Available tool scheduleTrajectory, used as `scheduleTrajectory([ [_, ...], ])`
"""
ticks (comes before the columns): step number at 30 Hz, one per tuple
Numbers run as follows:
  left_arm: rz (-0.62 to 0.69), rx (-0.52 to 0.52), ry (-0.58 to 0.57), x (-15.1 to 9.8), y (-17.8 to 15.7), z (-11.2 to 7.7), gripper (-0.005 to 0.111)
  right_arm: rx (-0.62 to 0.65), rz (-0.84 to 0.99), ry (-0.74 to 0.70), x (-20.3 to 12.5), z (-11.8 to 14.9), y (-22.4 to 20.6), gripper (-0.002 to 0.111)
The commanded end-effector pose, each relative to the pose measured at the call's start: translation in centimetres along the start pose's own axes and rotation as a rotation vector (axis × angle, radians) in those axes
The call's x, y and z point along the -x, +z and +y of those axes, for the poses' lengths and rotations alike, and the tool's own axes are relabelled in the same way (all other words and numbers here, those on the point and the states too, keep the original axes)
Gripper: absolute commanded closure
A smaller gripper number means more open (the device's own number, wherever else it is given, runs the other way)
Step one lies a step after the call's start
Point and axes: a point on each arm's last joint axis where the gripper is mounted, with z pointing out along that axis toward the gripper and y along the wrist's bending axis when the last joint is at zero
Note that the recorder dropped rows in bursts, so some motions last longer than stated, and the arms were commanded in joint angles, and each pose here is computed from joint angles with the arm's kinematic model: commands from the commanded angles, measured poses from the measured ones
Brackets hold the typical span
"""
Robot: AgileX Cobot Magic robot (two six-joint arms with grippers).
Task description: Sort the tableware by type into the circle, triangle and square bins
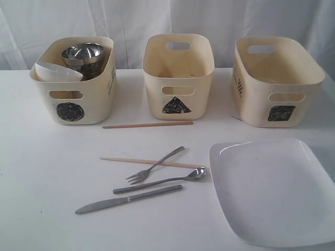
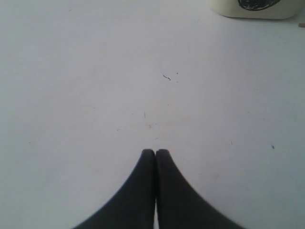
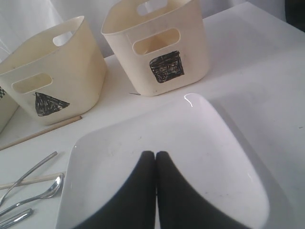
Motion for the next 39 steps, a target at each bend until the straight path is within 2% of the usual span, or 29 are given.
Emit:
scheduleTrajectory([
  [1,0.019,-0.032,0.007,-0.5,0.2,-0.2,0.107,0.0,-0.012,0.001,0.1,0.0,0.0,0.108],
  [18,0.019,-0.031,0.008,-0.5,0.2,-0.2,0.107,0.013,-0.047,0.001,0.4,0.1,-0.1,0.108],
  [24,0.019,-0.031,0.008,-0.5,0.2,-0.2,0.107,0.158,-0.322,0.227,3.0,1.1,-0.6,0.108],
  [35,0.019,-0.031,0.008,-0.5,0.2,-0.2,0.107,0.296,-0.686,0.191,6.0,1.9,-2.5,0.108],
  [39,0.019,-0.034,0.003,-0.5,0.2,-0.3,0.107,0.417,-0.967,0.186,10.6,3.5,-6.2,0.108],
])
